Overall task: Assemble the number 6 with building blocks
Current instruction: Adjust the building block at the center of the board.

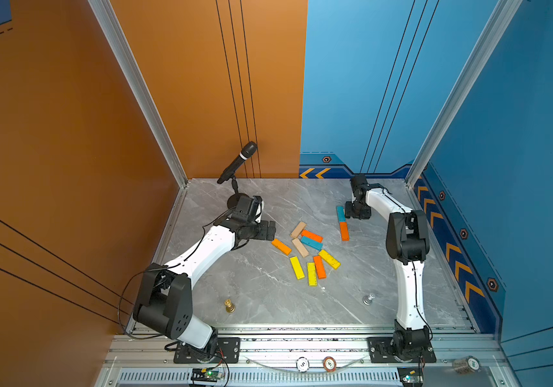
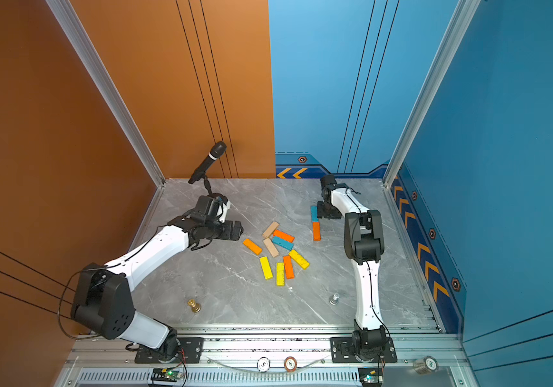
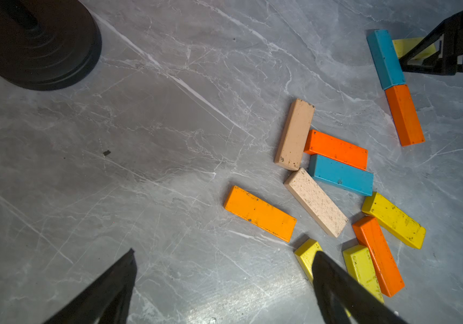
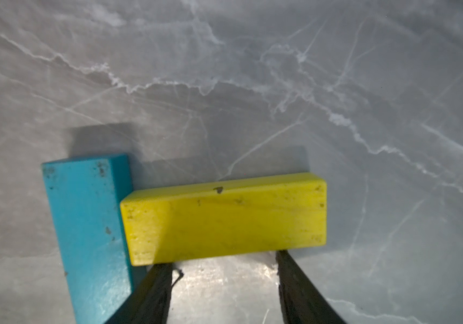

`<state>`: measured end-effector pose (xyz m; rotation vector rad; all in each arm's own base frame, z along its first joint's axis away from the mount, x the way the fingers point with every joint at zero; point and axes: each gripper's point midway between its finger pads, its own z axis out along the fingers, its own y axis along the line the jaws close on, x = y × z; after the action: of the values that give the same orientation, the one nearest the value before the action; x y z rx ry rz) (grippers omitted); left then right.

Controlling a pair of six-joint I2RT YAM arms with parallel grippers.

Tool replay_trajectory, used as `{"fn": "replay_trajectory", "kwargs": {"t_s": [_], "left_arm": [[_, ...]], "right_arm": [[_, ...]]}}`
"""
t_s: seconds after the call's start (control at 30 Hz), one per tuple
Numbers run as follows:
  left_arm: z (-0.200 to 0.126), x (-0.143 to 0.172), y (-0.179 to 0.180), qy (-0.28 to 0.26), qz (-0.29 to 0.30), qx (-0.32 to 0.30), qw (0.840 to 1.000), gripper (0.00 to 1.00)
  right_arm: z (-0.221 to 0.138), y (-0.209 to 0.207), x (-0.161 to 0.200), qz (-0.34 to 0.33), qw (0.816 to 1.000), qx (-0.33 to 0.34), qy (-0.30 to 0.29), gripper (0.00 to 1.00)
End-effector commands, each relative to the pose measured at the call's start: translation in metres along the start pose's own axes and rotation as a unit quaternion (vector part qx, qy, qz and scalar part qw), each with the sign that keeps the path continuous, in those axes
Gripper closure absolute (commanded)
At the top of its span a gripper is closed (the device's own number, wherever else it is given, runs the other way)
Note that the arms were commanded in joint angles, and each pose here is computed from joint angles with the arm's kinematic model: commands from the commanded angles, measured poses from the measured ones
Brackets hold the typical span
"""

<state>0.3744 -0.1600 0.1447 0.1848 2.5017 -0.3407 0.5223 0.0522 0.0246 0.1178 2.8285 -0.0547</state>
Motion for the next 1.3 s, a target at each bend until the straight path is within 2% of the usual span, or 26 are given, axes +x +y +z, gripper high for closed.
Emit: {"fn": "replay_trajectory", "kwargs": {"t_s": [0.0, 0.67, 1.03, 1.27], "left_arm": [[-0.004, -0.007, 0.0, 0.002, 0.004, 0.004, 1.0, 0.02], [-0.002, -0.007, -0.001, 0.004, 0.003, 0.007, 1.0, 0.02], [-0.003, -0.008, -0.002, 0.003, 0.0, 0.01, 1.0, 0.02], [-0.005, -0.008, -0.002, 0.001, -0.002, 0.01, 1.0, 0.02]], "right_arm": [[0.02, -0.004, 0.018, -0.011, 0.999, 0.001, 0.041, 0.4], [0.02, 0.0, 0.012, -0.021, 0.999, -0.005, 0.042, 0.39], [-0.048, 0.0, -0.017, -0.007, 0.999, -0.028, -0.016, 0.38], [-0.062, -0.022, -0.009, 0.029, 0.999, -0.007, -0.035, 0.38]]}}
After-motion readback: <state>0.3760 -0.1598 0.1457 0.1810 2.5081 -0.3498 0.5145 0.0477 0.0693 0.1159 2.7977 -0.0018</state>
